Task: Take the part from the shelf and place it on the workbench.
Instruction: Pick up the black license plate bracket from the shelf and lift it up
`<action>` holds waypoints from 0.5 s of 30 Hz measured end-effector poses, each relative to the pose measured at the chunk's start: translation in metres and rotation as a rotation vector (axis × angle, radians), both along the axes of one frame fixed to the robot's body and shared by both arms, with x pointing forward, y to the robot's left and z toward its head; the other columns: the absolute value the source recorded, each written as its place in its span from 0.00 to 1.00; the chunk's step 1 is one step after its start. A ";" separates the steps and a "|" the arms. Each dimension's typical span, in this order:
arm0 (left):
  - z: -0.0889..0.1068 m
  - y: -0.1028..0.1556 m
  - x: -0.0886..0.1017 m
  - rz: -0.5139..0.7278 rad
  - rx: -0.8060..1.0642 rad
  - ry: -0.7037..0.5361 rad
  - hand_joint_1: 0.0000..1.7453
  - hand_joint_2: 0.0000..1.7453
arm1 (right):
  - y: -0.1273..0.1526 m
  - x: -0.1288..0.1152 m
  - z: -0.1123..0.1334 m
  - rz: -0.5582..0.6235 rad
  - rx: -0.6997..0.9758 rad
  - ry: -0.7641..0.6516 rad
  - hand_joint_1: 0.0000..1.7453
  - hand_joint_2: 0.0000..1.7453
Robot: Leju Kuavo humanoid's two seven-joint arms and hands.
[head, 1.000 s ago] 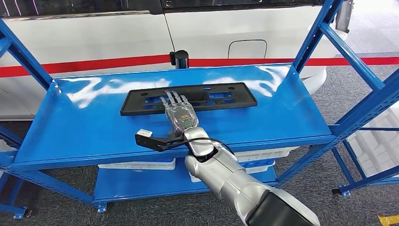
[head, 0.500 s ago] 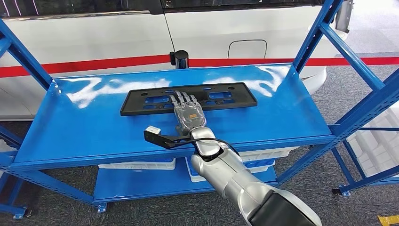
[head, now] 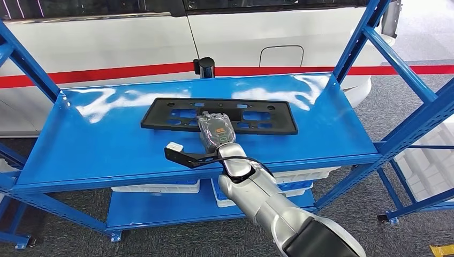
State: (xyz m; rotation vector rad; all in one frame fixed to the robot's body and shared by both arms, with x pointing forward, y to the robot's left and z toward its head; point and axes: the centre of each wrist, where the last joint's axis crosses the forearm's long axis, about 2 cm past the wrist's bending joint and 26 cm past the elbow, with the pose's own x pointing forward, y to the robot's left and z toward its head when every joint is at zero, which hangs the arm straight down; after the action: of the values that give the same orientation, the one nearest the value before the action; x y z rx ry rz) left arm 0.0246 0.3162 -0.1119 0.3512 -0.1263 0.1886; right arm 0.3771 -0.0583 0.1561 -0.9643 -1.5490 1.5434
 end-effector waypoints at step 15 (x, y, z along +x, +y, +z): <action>0.000 0.002 0.000 -0.016 0.017 -0.007 0.00 0.00 | -0.007 -0.001 -0.005 0.010 -0.046 -0.054 0.95 1.00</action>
State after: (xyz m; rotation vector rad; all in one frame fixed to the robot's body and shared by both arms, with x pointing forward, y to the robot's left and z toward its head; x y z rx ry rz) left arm 0.0244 0.3179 -0.1117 0.3663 -0.1380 0.1734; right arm 0.3760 -0.0654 0.1507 -1.0336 -1.5639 1.5771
